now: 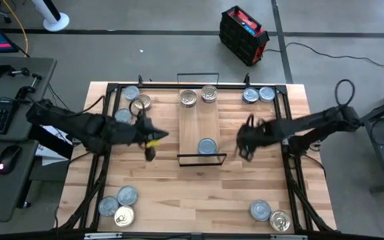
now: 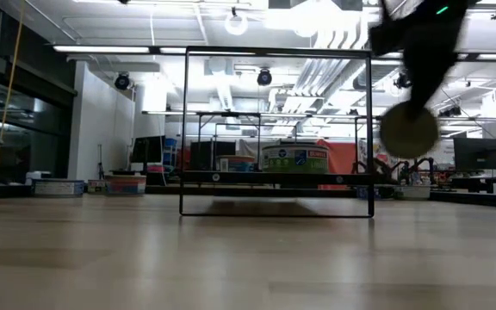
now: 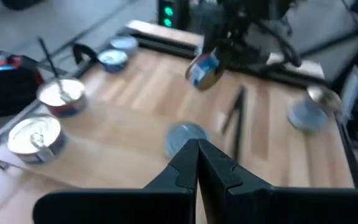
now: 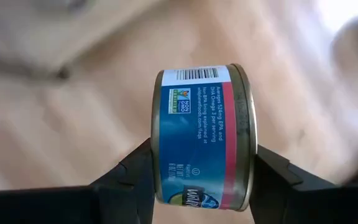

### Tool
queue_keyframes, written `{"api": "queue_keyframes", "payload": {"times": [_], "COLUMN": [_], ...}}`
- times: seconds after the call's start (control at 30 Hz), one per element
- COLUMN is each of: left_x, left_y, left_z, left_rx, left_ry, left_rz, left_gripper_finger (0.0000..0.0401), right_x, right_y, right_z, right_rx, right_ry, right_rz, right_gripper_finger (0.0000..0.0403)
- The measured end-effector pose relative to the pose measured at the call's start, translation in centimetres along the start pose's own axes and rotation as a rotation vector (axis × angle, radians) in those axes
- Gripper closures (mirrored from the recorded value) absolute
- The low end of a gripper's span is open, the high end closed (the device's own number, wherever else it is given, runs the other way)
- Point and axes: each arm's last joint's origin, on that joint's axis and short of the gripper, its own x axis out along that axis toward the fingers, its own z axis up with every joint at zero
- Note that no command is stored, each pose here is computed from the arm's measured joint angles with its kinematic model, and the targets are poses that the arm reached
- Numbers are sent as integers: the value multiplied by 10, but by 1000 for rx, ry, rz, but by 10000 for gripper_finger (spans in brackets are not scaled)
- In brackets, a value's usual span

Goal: Stack canned seafood by type on shelf
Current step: Stack the blue pink tuna can on top of the other blue pink tuna can on the shelf

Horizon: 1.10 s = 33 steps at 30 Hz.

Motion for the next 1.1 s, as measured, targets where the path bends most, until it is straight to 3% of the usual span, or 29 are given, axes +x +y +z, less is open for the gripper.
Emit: {"api": "queue_keyframes", "payload": {"times": [0.2,0.4,0.63,0.73,0.87,1.0,1.1], "left_x": [29,35,44,51,70,87,91], "left_y": [43,63,75,74,70,76,82], "left_z": [22,28,27,25,-2,-46,-66], "left_rx": [-132,-202,-182,-175,-180,-296,-382], "left_ry": [-80,-81,-58,-27,-32,-106,-191], "left_rz": [110,90,134,69,-49,-100,-151], "left_gripper_finger": [401,401,401,401,401,401,401], "right_x": [14,9,41,50,54,47,45], "right_y": [-59,-105,-114,-112,-113,-115,-115], "right_z": [60,117,163,175,179,178,178], "right_rx": [-164,-354,-569,-614,-633,-628,-616], "right_ry": [-207,-354,-282,-255,-208,-213,-223], "right_rz": [-4,-94,-159,-168,-208,-233,-243], "right_gripper_finger": [238,238,238,238,238,238,238]}}
